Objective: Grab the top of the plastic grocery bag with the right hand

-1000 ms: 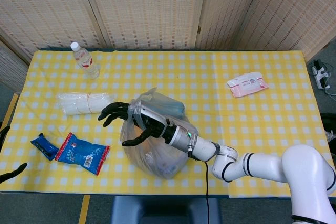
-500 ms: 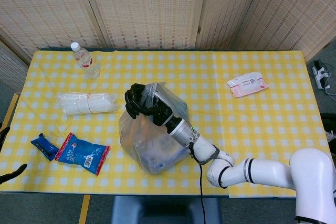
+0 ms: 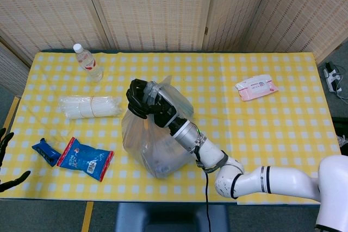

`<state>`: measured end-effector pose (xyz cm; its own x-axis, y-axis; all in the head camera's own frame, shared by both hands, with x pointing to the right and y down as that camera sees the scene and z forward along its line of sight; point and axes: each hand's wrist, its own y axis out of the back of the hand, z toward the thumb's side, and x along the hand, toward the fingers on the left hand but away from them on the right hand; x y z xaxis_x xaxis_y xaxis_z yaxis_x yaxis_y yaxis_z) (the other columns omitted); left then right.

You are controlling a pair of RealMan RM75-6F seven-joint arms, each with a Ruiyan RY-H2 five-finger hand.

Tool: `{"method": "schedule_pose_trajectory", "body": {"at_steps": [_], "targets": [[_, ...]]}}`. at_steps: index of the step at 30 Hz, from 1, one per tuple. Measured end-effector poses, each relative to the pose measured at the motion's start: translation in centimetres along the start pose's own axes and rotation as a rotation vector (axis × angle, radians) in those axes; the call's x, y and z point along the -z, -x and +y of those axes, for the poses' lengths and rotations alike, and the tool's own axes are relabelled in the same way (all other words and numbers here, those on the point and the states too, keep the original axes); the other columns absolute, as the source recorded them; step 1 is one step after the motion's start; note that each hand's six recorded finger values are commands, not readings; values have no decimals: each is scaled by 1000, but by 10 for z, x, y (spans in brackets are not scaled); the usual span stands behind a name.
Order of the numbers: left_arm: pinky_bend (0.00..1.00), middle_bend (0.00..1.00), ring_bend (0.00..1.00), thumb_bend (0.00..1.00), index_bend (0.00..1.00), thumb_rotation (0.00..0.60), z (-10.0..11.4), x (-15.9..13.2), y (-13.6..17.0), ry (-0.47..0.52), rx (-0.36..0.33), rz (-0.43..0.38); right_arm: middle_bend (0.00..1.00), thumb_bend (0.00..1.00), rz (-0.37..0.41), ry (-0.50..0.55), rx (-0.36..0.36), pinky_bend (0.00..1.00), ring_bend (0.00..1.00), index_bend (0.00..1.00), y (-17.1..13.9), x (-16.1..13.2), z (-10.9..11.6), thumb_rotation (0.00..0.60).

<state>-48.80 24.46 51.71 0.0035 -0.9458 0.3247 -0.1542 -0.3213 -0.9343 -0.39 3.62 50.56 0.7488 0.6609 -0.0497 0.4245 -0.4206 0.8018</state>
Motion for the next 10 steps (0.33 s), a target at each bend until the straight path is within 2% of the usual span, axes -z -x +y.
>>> {"method": "schedule_pose_trajectory", "body": {"at_steps": [7,10], "targets": [[0,0,0,150,0,600,-2,0,-1,-3,11,5,769,610,146,-11,-89,921,926,684,7,-74,-55,600],[0,0,0,150,0,600,-2,1,-1,-5,10,9,769,610,160,-47,-81,921,925,684,4,-85,-65,600]]}}
